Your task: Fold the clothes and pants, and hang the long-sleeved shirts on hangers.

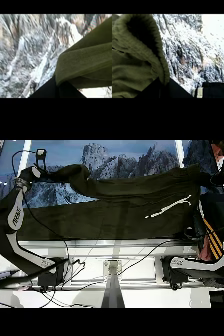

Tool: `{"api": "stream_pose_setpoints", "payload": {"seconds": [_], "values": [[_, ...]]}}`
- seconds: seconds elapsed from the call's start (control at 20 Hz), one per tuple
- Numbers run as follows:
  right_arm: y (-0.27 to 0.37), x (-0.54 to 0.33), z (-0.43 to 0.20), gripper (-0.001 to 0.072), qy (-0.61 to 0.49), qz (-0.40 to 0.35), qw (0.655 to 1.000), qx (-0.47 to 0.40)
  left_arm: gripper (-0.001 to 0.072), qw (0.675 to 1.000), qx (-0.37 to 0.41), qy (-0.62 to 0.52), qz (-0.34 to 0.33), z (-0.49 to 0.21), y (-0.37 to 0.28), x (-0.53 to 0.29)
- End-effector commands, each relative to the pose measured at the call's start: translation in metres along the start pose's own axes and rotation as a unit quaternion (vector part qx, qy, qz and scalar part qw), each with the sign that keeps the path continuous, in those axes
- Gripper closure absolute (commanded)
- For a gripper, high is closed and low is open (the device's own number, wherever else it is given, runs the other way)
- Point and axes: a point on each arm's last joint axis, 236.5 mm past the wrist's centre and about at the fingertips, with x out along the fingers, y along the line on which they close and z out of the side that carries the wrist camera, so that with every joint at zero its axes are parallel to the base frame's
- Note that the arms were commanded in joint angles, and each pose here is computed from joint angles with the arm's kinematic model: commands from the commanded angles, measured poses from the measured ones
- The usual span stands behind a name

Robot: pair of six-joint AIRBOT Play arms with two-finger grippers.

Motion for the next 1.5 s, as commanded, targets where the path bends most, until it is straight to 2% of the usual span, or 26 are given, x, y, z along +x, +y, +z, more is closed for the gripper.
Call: {"api": "stream_pose_setpoints", "payload": {"seconds": [0.0, 0.2, 0.35, 0.5, 0.65, 0.8, 1.05, 1.15, 1.3, 1.45], "values": [[-0.002, -0.001, 0.003, 0.0678, -0.007, -0.004, 1.0, 0.0, 0.0692, 0.999, 0.014, -0.037, 0.017, 0.029, 0.01, -0.036], [-0.006, -0.001, 0.012, 0.0678, -0.025, -0.012, 1.0, 0.0, 0.0693, 0.981, 0.102, -0.111, 0.12, 0.086, 0.052, -0.161], [-0.005, -0.001, 0.011, 0.0678, -0.022, -0.011, 1.0, 0.0, 0.0693, 0.96, 0.118, -0.175, 0.185, 0.111, 0.072, -0.271], [-0.005, -0.001, 0.01, 0.0678, -0.022, -0.011, 1.0, 0.0, 0.0693, 0.957, 0.11, -0.156, 0.217, 0.083, 0.08, -0.347], [-0.004, -0.001, 0.008, 0.0678, -0.018, -0.008, 1.0, 0.0, 0.0694, 0.967, 0.148, -0.034, 0.203, 0.016, 0.077, -0.368], [-0.002, -0.001, 0.004, 0.0678, -0.008, -0.004, 1.0, 0.0, 0.0694, 0.975, 0.116, 0.118, 0.147, -0.059, 0.073, -0.356], [-0.006, 0.002, 0.024, 0.0678, -0.05, -0.014, 0.999, 0.002, 0.0693, 0.966, 0.087, 0.217, 0.109, -0.088, 0.112, -0.257], [-0.004, 0.012, 0.039, 0.0678, -0.074, -0.019, 0.997, -0.001, 0.0693, 0.968, 0.086, 0.21, 0.107, -0.086, 0.13, -0.192], [0.006, 0.04, 0.058, 0.0678, -0.1, -0.025, 0.995, -0.016, 0.0693, 0.98, -0.011, 0.152, 0.125, -0.076, 0.142, -0.11], [0.019, 0.058, 0.085, 0.0678, -0.147, -0.036, 0.988, -0.031, 0.0693, 0.983, -0.086, 0.051, 0.152, -0.042, 0.156, -0.072]]}}
